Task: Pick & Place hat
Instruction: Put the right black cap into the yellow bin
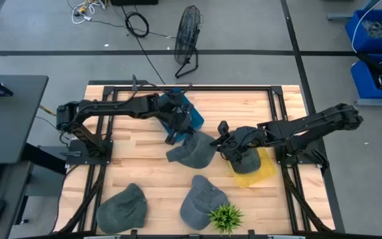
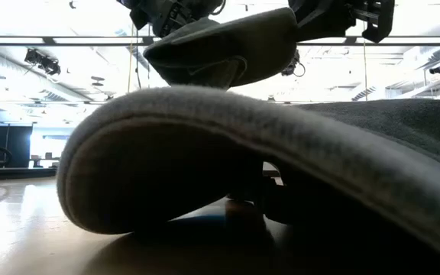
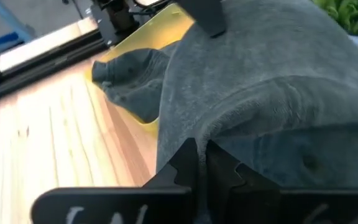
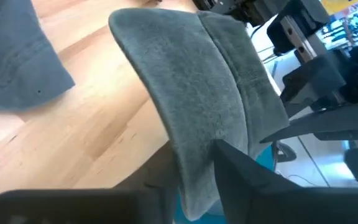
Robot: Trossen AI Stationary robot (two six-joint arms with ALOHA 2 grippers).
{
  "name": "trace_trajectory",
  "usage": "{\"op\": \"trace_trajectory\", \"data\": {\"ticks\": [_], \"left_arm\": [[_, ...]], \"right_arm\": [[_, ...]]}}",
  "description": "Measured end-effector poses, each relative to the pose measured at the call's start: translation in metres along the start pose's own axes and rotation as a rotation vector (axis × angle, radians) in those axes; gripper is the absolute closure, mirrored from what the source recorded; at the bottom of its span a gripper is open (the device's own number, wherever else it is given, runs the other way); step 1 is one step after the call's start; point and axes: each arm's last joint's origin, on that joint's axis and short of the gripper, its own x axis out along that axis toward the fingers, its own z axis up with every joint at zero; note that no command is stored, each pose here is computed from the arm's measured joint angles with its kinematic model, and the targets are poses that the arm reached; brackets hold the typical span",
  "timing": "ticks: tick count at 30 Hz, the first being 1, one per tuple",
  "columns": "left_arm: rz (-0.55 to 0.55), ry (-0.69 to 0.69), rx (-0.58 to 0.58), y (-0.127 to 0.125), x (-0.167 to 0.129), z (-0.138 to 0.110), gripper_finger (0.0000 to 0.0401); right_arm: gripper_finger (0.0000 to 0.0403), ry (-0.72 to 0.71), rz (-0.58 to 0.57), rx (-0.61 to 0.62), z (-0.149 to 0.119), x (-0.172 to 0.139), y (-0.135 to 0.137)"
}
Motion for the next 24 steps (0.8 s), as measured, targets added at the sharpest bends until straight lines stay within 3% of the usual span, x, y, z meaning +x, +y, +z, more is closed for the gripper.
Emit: {"op": "trace_trajectory", "data": {"ticks": [8, 13, 16, 21, 24], "left_arm": [[0.045, 0.009, -0.074, 0.0, 0.002, 0.001, 0.0338], [0.151, 0.059, -0.119, 0.003, 0.001, 0.001, 0.0291], [0.196, 0.082, -0.118, 0.005, 0.0, 0.0, 0.0276], [0.213, 0.095, -0.114, 0.005, 0.0, -0.001, 0.0272], [0.215, 0.097, -0.115, 0.006, 0.0, -0.001, 0.0276]], "right_arm": [[0.039, 0.082, -0.052, 0.014, -0.003, 0.0, 0.0], [0.0393, 0.132, -0.044, 0.082, -0.007, 0.0, 0.003], [0.0394, 0.255, -0.151, 0.093, -0.01, -0.003, 0.004], [0.0394, 0.501, -0.394, -0.004, -0.01, -0.023, 0.01], [0.0394, 0.603, -0.462, -0.045, -0.013, -0.04, 0.02]]}}
